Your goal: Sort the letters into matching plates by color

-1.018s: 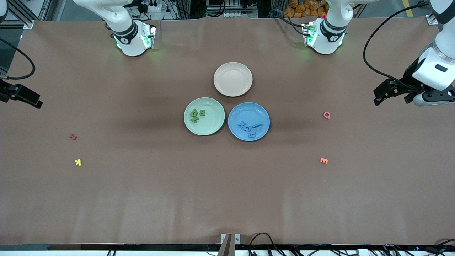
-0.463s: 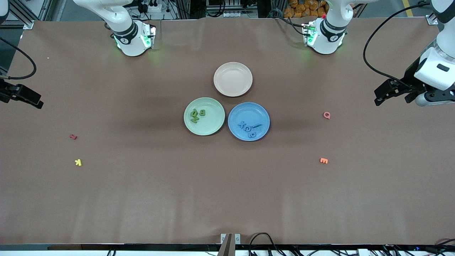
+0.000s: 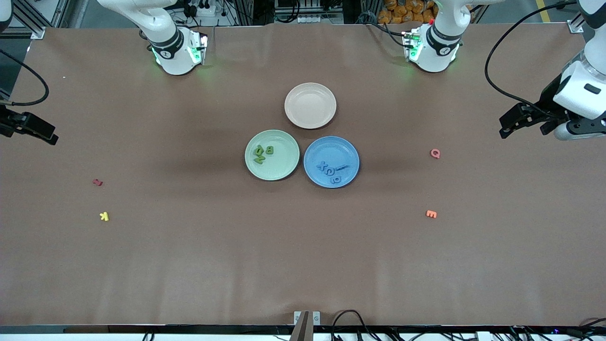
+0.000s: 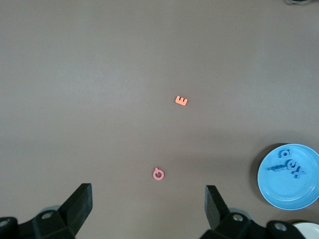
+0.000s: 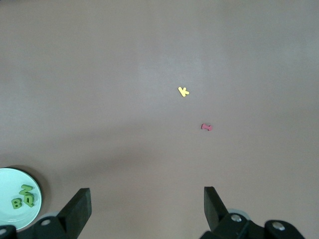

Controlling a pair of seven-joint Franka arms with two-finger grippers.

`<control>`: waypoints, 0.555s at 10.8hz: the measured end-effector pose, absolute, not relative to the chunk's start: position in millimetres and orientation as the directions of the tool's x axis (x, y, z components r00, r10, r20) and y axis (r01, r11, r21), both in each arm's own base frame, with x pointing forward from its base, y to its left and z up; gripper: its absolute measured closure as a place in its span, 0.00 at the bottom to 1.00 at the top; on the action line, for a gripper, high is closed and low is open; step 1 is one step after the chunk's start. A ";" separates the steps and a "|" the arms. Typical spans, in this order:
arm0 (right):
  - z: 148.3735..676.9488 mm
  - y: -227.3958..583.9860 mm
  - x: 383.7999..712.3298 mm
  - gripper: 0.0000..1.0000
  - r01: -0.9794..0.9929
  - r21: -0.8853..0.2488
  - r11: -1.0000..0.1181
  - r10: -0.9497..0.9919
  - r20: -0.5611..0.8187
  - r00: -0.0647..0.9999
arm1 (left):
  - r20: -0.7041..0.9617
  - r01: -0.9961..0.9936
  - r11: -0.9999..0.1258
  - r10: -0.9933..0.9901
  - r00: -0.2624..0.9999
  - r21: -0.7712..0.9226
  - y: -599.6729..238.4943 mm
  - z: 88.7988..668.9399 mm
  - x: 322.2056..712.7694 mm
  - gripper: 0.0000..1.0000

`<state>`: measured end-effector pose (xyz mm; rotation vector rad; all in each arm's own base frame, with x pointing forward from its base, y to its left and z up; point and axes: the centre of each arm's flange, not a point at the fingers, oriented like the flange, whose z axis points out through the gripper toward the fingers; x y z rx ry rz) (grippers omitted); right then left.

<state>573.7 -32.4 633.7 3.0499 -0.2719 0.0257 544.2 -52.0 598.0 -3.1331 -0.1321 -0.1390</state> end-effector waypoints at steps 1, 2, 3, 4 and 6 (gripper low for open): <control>633.7 -32.4 573.7 0.00 -0.177 0.078 -0.981 -0.176 0.024 0.984 | 0.086 0.084 -0.996 0.084 0.993 0.001 -52.2 596.7 544.9 0.00; 633.7 -32.4 573.7 0.00 -0.177 0.078 -0.981 -0.176 0.024 0.984 | 0.085 0.084 -0.997 0.083 0.993 0.001 -52.3 595.9 545.4 0.00; 633.8 -30.8 574.0 0.00 -0.169 0.077 -0.983 -0.167 0.025 0.986 | 0.084 0.083 -0.997 0.083 0.993 0.001 -52.5 595.8 545.7 0.00; 634.0 -27.0 574.4 0.00 -0.158 0.077 -0.985 -0.156 0.027 0.987 | 0.085 0.083 -0.997 0.083 0.993 0.001 -52.8 596.0 545.9 0.00; 633.8 -22.3 575.1 0.00 -0.145 0.077 -0.987 -0.143 0.028 0.989 | 0.085 0.080 -0.997 0.080 0.993 0.002 -54.6 596.3 546.0 0.00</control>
